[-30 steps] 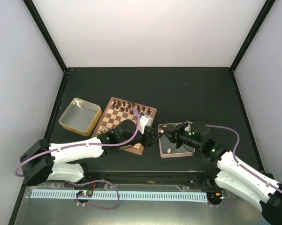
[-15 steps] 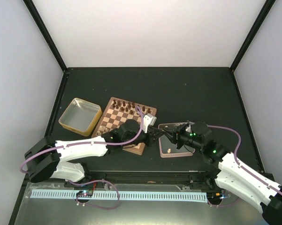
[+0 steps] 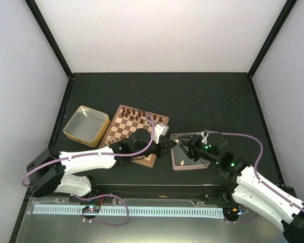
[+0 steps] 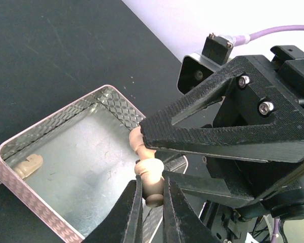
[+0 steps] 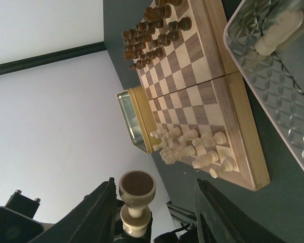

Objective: Set up the chess pieces on the board
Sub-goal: Place the chess piece on the chessboard.

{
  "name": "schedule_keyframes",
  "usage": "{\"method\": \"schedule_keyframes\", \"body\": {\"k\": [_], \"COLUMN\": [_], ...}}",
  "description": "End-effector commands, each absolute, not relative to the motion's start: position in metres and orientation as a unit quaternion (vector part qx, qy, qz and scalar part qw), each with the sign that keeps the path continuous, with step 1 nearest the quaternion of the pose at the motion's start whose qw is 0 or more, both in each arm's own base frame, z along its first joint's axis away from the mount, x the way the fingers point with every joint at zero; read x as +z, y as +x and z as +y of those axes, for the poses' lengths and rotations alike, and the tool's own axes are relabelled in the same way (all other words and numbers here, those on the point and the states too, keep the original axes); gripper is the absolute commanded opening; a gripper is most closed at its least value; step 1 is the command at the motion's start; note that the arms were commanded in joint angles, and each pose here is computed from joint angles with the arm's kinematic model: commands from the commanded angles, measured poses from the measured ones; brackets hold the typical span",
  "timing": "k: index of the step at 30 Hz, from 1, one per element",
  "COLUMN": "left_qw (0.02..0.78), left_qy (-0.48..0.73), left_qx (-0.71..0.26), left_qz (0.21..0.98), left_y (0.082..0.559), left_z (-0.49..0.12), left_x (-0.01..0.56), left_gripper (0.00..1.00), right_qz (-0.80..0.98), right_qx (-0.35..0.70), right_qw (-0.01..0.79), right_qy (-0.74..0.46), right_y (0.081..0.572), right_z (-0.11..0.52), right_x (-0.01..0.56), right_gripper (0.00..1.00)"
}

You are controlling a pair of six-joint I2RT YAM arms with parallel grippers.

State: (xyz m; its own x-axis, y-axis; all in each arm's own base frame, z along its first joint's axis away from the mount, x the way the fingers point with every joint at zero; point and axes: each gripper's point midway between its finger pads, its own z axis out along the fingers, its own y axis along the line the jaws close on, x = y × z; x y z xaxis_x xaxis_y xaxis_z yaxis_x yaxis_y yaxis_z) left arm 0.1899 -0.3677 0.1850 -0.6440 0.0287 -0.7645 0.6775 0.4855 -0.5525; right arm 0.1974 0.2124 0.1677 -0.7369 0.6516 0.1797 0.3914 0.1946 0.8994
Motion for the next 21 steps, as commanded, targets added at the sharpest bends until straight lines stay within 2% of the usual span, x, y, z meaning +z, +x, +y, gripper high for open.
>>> {"method": "schedule_keyframes", "body": {"k": [1,5,10,14,18,21], "left_qw": [0.359,0.352,0.347,0.349,0.351,0.357], "left_qy": [0.241,0.246,0.248,0.245,0.249,0.248], "left_qx": [-0.468,-0.464,-0.467,-0.472,-0.479,-0.474], "left_qz": [0.771,0.775,0.774,0.772,0.766,0.765], "left_y": [0.187,0.184,0.184,0.185,0.185,0.187], "left_z": [-0.375,-0.374,-0.377,-0.379,-0.382,-0.382], "left_x": [0.206,0.205,0.205,0.206,0.210,0.211], "left_gripper": [0.02,0.02,0.04,0.31,0.36,0.33], "right_qz": [0.770,0.768,0.758,0.738,0.724,0.724], "right_qx": [0.531,0.540,0.556,0.574,0.587,0.588], "right_qw": [0.160,0.153,0.143,0.116,0.098,0.095], "right_qy": [0.316,0.308,0.310,0.335,0.349,0.348], "right_y": [0.205,0.205,0.203,0.200,0.198,0.197], "right_z": [0.212,0.217,0.220,0.221,0.222,0.222], "right_x": [0.174,0.176,0.180,0.180,0.183,0.184], "right_gripper": [0.42,0.33,0.13,0.02,0.01,0.01]}}
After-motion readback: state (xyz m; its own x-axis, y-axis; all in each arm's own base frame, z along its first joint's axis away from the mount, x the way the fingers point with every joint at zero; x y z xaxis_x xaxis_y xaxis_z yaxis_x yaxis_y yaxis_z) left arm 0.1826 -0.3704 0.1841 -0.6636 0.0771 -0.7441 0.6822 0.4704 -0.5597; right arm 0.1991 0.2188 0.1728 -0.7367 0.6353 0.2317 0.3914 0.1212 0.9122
